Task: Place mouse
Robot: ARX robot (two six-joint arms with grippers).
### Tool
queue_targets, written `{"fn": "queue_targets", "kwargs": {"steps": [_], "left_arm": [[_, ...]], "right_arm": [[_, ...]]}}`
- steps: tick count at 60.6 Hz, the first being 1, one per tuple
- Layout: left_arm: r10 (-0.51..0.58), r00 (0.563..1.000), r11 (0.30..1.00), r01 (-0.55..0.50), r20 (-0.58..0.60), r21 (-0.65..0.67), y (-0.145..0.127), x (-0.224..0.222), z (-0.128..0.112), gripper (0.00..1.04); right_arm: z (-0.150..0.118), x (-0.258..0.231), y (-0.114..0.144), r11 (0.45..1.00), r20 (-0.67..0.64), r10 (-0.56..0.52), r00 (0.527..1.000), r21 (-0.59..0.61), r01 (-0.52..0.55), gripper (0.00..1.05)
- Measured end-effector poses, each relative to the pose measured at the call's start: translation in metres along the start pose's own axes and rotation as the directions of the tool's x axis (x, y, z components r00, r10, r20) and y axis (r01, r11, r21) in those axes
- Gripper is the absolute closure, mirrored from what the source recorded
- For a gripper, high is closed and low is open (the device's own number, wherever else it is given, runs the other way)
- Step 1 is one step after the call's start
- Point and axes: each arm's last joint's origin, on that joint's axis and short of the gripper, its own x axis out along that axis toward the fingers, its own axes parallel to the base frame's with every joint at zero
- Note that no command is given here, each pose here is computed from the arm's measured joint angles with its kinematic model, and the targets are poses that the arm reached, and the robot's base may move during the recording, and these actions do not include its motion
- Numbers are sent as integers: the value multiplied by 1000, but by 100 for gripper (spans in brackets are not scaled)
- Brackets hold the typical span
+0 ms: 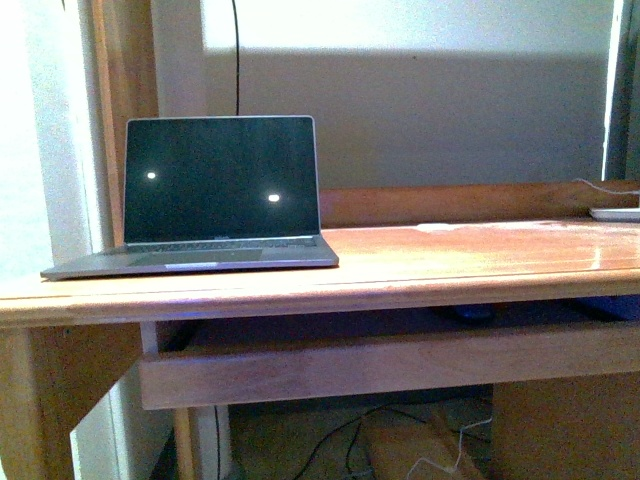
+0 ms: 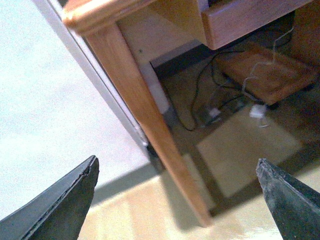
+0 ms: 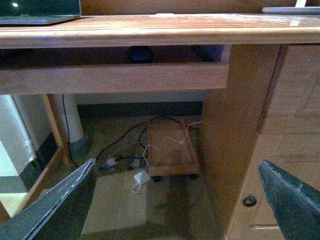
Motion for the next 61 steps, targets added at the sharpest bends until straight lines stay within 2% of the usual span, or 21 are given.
{"fn": "queue_targets", "kwargs": {"steps": [2,7,13,18,31,43,61], "left_arm": [[-21,999,991,15,46,134,6,12,-2,8],[-81,987,931,25,141,363,11,33,-5,8],[-169,962,828,20,216,560,11,55,-7,8],[-214,944,748,-6,249,664,10,72,-6,8],[-248,928,632,-64,280,773,20,129,-4,8],[-277,910,591,-90,307,802,20,168,-6,8],[-333,877,578,-99,345,810,5,205,-6,8]], "right_arm": [[0,0,0,1000,0,0,1000,0,0,7],[0,0,0,1000,0,0,1000,0,0,7],[0,0,0,1000,0,0,1000,0,0,7],[0,0,0,1000,0,0,1000,0,0,7],[0,0,0,1000,0,0,1000,0,0,7],[0,0,0,1000,0,0,1000,0,0,7],[0,0,0,1000,0,0,1000,0,0,7]]}}
